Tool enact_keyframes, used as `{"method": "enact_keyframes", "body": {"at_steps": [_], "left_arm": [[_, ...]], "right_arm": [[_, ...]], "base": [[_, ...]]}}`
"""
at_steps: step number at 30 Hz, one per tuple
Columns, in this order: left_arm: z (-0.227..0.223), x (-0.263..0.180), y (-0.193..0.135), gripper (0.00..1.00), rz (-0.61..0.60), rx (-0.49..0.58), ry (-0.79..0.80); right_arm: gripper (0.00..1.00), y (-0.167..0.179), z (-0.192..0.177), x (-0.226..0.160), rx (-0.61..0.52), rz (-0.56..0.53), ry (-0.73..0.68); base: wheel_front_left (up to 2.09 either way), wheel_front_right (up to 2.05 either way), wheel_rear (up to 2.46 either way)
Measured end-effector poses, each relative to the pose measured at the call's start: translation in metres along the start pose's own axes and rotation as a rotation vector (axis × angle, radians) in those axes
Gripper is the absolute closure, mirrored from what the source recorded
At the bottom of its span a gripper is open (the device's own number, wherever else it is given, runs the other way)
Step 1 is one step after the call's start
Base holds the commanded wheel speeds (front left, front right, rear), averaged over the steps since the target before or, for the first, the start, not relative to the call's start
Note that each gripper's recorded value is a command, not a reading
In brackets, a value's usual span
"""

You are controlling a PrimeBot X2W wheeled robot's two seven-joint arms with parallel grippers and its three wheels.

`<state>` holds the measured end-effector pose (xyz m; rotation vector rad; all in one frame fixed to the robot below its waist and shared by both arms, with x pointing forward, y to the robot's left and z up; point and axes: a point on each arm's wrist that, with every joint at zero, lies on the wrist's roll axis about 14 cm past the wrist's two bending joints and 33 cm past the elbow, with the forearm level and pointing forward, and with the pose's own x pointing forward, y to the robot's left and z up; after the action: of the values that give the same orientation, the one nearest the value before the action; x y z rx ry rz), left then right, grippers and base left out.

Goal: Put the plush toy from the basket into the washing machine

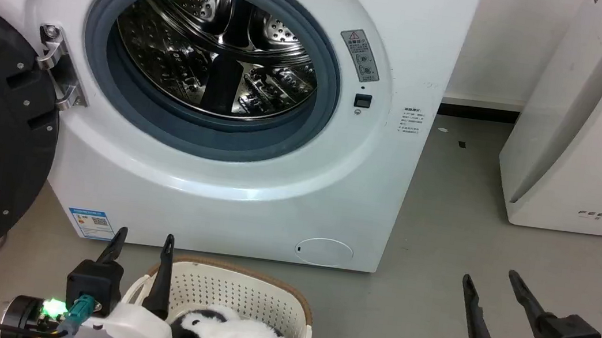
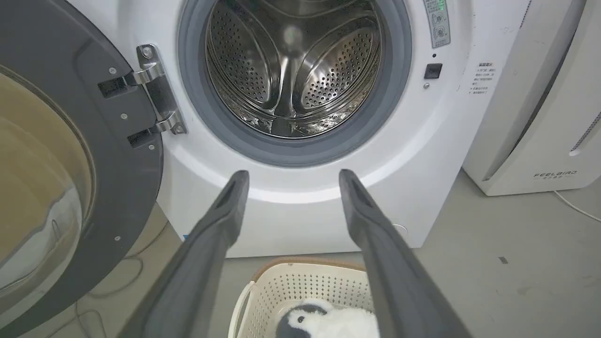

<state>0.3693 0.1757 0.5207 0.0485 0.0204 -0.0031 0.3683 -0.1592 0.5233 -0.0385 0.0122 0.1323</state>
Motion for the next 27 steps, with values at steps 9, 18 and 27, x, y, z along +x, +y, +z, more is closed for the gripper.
{"method": "enact_keyframes", "body": {"at_steps": [9, 18, 27], "left_arm": [[-0.004, 0.001, -0.005, 0.0, -0.014, -0.006, 0.003], [-0.024, 0.004, -0.014, 0.0, -0.039, -0.016, 0.054], [-0.053, 0.014, -0.023, 0.0, -0.067, -0.024, 0.134]], "right_arm": [[0.0, -0.004, -0.001, 0.0, 0.01, -0.012, -0.009], [0.0, -0.007, -0.008, 0.002, 0.015, -0.02, 0.003], [0.0, -0.011, -0.019, 0.004, 0.033, -0.032, 0.024]], "base": [[0.0, 0.0, 0.0], [0.0, 0.0, 0.0], [0.0, 0.0, 0.0]]}}
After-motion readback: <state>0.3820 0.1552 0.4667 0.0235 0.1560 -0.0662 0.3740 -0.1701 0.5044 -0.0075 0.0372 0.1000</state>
